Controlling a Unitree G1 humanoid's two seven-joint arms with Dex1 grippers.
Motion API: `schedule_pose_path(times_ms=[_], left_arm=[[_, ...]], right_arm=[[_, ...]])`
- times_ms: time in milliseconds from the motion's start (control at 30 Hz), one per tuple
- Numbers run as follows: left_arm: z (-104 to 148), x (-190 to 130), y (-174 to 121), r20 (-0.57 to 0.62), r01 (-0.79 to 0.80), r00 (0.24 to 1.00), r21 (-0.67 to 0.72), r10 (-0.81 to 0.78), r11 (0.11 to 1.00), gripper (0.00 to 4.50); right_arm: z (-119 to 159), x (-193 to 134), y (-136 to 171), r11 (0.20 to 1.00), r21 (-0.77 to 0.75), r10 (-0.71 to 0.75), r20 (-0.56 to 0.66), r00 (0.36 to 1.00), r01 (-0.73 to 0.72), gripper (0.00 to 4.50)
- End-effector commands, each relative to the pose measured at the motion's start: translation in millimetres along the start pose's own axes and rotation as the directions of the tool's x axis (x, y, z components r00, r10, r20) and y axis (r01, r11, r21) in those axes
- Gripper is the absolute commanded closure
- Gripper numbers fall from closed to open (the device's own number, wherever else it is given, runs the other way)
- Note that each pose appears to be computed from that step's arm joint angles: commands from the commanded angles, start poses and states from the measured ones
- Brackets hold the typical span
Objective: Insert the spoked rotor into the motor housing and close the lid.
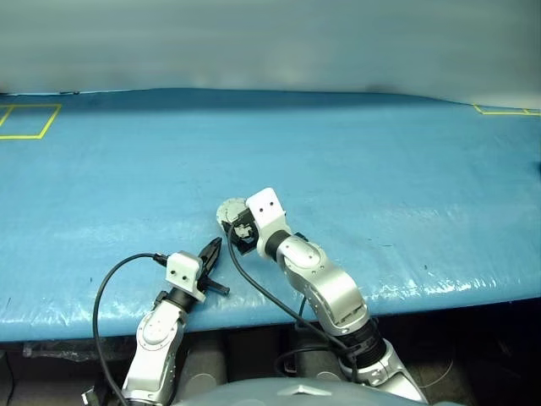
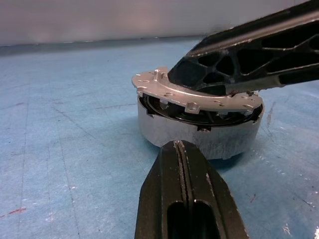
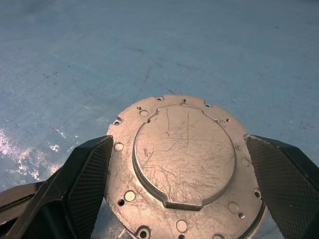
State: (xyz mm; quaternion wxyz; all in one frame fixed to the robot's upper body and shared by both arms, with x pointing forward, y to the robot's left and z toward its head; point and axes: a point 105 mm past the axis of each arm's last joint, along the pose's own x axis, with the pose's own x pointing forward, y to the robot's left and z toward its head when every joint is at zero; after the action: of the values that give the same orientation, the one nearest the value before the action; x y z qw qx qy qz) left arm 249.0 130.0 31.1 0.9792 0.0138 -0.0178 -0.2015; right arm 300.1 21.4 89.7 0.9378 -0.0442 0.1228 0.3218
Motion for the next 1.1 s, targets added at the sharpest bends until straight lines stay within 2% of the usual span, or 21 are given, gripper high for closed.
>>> schedule_pose_path(times_ms=[33, 267, 467, 567, 667, 1100], left_arm=[[5.0, 1.8, 0.2, 0.019, 0.004, 1.0, 0.008, -0.004, 1.0, 4.5], [7.1, 5.2, 0.2, 0.024, 0.007, 1.0, 0.004, -0.007, 1.0, 4.5], [7.5, 4.4, -1.0, 0.023, 0.009, 1.0, 0.005, -0.009, 1.0, 4.5], [5.4, 3.1, -0.6, 0.019, 0.01, 1.0, 0.004, -0.011, 1.0, 4.5], [3.7, 2.6, -0.4, 0.016, 0.012, 1.0, 0.004, -0.012, 1.0, 4.5], [2.1, 3.3, -2.3, 0.016, 0.021, 1.0, -0.001, -0.021, 1.0, 4.5]], right_arm=[[15.6, 2.6, 3.4, 1.0, -0.011, 0.016, 0.062, 0.998, -0.015, 0.01], [11.5, 8.4, -4.9, 1.0, 0.009, 0.007, 0.056, 0.998, -0.008, 0.01], [1.3, 9.7, -0.4, 0.998, 0.049, 0.043, 0.032, 0.999, -0.045, 0.01], [2.8, 8.1, 1.1, 0.997, 0.061, 0.052, 0.046, 0.998, -0.055, 0.64], [4.6, 6.9, -0.1, 0.997, 0.06, 0.051, 0.058, 0.997, -0.054, 1.48], [32.3, -3.0, 0.9, 0.995, -0.021, 0.096, 0.116, 0.989, -0.094, 1.48]])
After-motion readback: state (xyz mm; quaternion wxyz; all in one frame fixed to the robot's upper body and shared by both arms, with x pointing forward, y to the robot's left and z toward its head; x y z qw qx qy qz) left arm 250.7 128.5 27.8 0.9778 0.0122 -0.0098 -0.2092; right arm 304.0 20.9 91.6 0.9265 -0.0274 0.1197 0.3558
